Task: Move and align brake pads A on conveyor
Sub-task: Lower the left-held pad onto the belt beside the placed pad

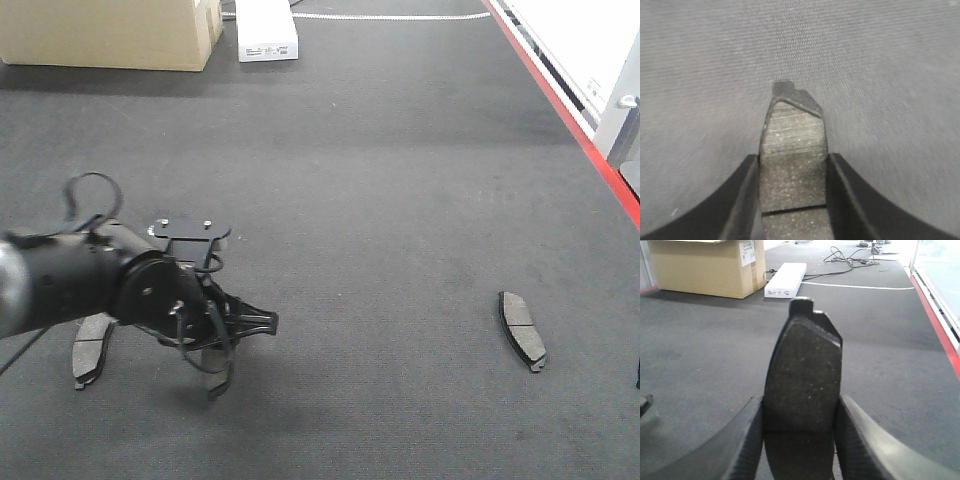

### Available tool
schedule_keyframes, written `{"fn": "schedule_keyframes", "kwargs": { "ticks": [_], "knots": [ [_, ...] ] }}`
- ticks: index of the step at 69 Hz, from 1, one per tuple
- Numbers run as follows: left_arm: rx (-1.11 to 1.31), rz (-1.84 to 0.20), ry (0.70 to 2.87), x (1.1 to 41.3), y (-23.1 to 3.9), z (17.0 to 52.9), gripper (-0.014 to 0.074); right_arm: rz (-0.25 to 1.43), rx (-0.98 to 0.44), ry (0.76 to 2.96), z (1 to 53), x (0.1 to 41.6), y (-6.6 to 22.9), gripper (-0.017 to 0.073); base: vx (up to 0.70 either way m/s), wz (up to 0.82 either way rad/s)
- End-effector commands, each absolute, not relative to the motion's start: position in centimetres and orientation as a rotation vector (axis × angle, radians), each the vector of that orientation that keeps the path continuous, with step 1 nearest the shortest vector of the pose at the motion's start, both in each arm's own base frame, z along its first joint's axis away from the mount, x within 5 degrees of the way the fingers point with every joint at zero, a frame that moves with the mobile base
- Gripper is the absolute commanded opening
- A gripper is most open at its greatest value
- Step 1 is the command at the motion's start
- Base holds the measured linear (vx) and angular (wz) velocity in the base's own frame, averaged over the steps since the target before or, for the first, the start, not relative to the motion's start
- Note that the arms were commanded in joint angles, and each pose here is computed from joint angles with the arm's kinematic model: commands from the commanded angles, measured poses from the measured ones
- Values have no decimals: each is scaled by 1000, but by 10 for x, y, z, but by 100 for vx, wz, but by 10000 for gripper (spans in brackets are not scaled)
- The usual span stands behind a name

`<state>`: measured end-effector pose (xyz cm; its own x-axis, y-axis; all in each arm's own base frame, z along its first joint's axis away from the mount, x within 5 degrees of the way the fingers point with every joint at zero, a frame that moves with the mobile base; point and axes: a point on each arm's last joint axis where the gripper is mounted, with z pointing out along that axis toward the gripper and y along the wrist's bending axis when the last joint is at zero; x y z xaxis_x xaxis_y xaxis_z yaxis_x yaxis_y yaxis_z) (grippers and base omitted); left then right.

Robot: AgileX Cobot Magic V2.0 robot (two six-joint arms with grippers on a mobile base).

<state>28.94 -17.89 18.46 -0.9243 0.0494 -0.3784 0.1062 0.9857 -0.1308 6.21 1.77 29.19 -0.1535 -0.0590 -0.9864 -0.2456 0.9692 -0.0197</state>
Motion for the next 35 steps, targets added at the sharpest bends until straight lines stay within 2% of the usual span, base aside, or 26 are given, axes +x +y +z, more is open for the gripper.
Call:
{"fn": "schedule_keyframes", "kwargs": {
  "ticks": [1,10,17,26,35],
  "knots": [
    [89,-284,2652,300,-186,203,289,149,-199,1616,308,63,16,-5,0,0],
    [88,-261,2688,307,-190,188,419,149,-199,1616,308,63,16,-5,0,0],
    [90,-271,2677,309,-192,186,486,149,-199,1616,308,63,16,-5,0,0],
    [93,-311,2622,307,-192,202,491,149,-199,1616,308,63,16,-5,0,0],
    [133,-335,2539,294,-188,239,469,149,-199,1616,308,63,16,-5,0,0]
  ]
}}
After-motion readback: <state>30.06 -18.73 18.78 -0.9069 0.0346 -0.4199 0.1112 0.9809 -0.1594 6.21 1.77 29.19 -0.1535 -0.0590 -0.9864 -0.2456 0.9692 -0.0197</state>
